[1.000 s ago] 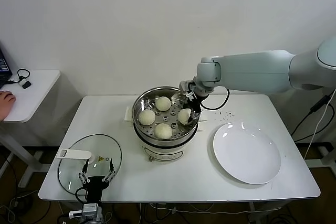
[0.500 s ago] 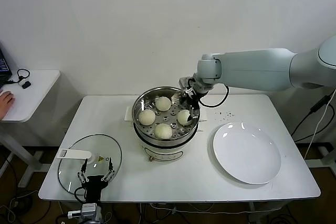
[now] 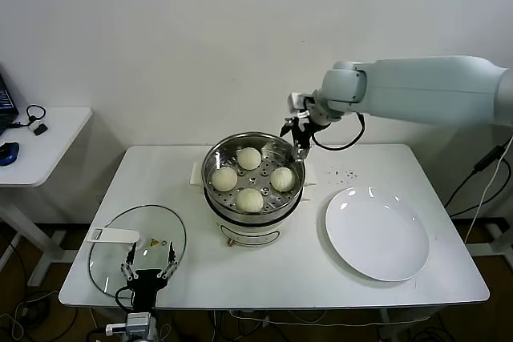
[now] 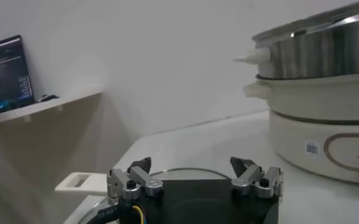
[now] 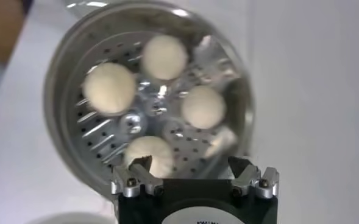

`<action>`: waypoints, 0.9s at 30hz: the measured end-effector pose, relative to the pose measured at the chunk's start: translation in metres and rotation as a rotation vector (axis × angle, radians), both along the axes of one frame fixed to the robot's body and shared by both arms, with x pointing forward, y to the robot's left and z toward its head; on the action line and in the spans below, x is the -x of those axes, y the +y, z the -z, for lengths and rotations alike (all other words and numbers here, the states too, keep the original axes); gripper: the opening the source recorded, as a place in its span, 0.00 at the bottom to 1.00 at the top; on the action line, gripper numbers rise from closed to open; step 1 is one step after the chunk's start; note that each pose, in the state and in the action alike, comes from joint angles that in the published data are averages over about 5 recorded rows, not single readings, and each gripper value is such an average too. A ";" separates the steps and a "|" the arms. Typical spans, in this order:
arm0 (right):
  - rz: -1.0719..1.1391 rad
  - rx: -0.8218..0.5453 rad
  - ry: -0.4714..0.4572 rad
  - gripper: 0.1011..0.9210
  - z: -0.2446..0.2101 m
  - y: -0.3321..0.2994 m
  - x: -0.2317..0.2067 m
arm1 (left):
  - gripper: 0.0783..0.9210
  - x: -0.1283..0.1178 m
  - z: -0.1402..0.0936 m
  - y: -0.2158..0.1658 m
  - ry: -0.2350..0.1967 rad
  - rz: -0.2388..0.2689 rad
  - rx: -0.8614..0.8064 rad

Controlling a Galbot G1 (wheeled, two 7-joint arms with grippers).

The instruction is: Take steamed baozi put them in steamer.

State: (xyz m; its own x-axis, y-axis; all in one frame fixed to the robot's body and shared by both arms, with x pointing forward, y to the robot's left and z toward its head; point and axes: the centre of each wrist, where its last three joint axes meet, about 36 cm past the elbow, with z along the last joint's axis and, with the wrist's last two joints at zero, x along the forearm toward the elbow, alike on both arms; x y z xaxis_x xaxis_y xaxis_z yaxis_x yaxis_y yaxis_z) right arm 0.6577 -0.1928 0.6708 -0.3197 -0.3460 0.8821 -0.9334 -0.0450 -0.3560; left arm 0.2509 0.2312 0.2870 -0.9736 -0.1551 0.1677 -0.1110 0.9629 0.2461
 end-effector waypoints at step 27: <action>0.365 -0.708 -0.376 0.88 0.068 -0.092 0.112 | 0.88 -0.007 -0.007 -0.004 -0.005 0.027 -0.050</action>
